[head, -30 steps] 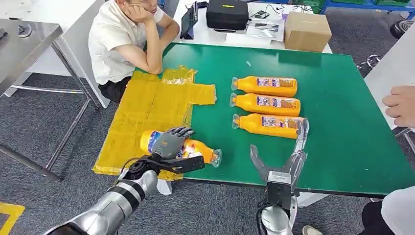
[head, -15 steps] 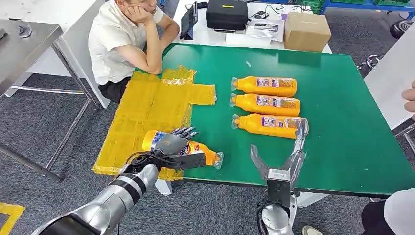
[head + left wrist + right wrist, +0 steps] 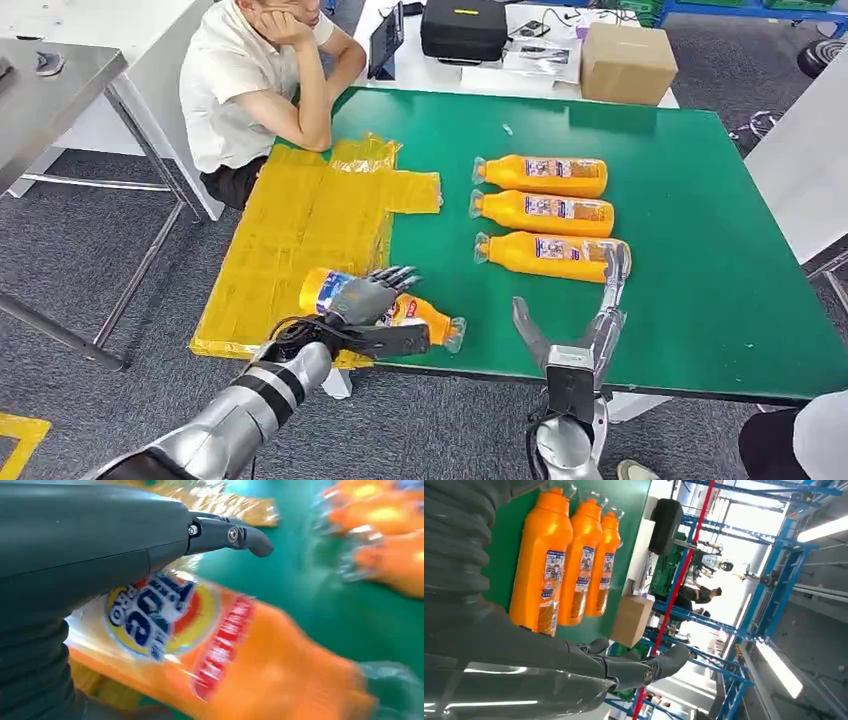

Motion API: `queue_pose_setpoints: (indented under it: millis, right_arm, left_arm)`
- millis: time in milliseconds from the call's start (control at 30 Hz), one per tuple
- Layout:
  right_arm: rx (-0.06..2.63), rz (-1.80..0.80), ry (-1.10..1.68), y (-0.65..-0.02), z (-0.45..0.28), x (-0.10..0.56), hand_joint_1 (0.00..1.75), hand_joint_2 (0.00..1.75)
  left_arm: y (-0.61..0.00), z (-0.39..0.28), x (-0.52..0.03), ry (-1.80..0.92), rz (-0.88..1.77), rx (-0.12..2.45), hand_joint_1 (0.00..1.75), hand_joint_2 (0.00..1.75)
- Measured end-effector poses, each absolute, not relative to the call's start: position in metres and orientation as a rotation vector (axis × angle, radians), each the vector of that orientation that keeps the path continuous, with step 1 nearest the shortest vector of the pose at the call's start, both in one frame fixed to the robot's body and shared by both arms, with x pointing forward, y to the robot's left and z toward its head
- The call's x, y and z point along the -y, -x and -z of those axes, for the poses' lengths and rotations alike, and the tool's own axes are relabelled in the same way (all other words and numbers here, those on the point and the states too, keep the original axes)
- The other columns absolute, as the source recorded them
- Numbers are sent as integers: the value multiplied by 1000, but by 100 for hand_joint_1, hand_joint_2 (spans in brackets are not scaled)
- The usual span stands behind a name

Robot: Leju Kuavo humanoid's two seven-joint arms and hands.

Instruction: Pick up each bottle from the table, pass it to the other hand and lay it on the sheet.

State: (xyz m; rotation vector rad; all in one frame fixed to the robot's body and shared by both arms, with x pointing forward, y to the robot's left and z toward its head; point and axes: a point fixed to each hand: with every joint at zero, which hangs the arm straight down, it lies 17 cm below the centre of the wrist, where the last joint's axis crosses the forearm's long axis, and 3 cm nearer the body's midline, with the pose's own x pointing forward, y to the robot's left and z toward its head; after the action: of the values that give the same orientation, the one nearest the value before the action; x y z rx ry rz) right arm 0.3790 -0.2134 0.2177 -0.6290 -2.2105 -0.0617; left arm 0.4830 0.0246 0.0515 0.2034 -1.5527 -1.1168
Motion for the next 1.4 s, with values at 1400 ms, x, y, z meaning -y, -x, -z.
queue_pose_setpoints:
  millis: [1400]
  right_arm:
    - [2300,-14,969,-330,-269,260,0,175]
  left_arm:
    - [-387,-222,-21,261,142,1957,0,175]
